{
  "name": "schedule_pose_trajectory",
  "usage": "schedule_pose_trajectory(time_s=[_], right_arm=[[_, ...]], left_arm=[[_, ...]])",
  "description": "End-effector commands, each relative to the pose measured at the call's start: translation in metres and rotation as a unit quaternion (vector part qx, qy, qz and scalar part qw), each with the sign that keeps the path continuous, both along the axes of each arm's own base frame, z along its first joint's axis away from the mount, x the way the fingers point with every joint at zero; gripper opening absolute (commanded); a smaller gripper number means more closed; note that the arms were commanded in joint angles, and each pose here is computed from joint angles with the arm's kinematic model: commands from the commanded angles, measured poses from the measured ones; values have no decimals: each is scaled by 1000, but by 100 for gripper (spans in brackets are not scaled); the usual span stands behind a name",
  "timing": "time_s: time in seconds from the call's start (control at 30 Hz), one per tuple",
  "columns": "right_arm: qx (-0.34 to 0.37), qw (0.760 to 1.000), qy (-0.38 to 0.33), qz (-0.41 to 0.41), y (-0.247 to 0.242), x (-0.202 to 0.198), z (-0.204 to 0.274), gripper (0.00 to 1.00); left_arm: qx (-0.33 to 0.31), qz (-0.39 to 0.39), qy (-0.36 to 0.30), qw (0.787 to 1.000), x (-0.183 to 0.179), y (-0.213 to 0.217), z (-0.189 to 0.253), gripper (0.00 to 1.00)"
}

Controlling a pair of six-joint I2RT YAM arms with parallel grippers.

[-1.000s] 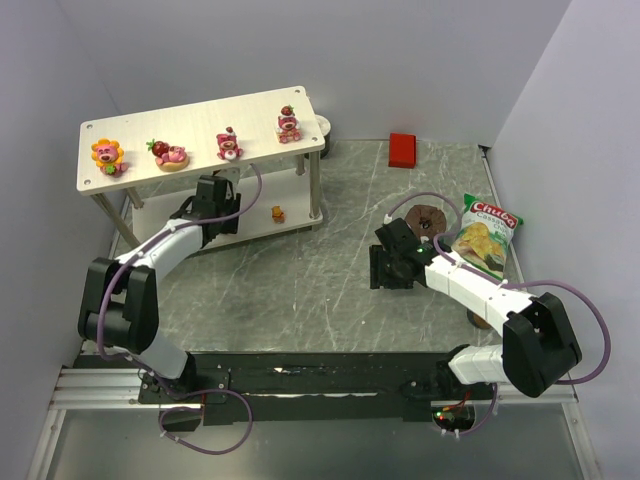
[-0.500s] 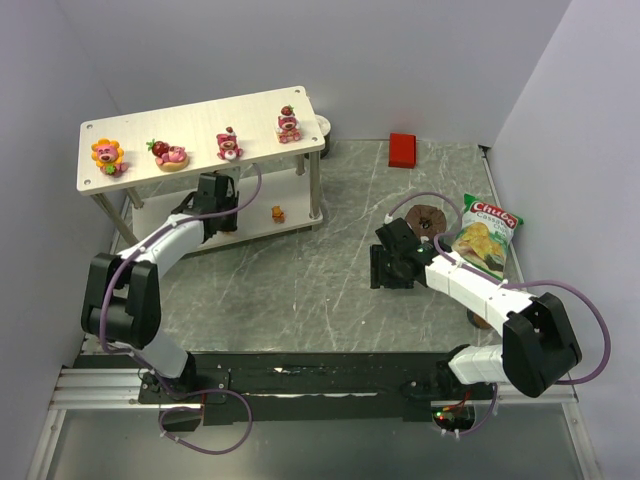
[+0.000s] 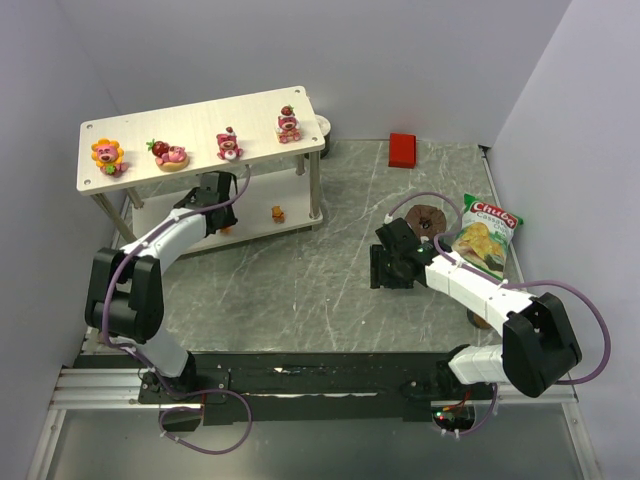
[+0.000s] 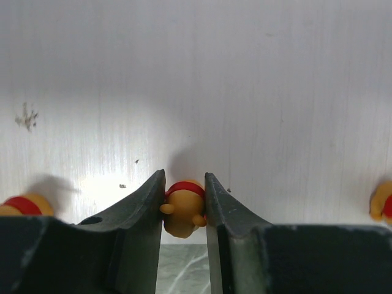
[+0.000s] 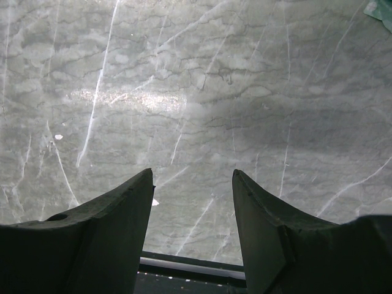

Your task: Place and organize the plastic toys onto the shelf

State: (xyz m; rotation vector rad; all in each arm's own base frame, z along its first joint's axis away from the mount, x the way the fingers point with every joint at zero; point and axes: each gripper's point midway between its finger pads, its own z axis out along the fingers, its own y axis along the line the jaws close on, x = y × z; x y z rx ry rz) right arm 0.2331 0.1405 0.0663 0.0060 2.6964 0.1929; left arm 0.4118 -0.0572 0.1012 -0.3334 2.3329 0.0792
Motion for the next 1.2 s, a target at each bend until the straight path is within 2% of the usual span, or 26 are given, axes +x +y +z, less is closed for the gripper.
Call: schedule_pose_trajectory(time_s=[0.0, 0.47, 0.87, 1.17], right_arm=[[5, 1000, -15, -5, -1, 5, 4, 61], [5, 1000, -15, -6, -2, 4, 3, 61], [7, 1000, -13, -5, -1, 4, 2, 61], [8, 1000, -11, -4, 0, 3, 1, 61]], left_arm=[[-12, 71, 33, 997, -13, 5, -16, 28], [9, 95, 79, 992, -21, 6, -30, 33], [44, 102, 82, 990, -27, 5, -25, 36], [55, 113, 80, 989, -27, 5, -24, 46]])
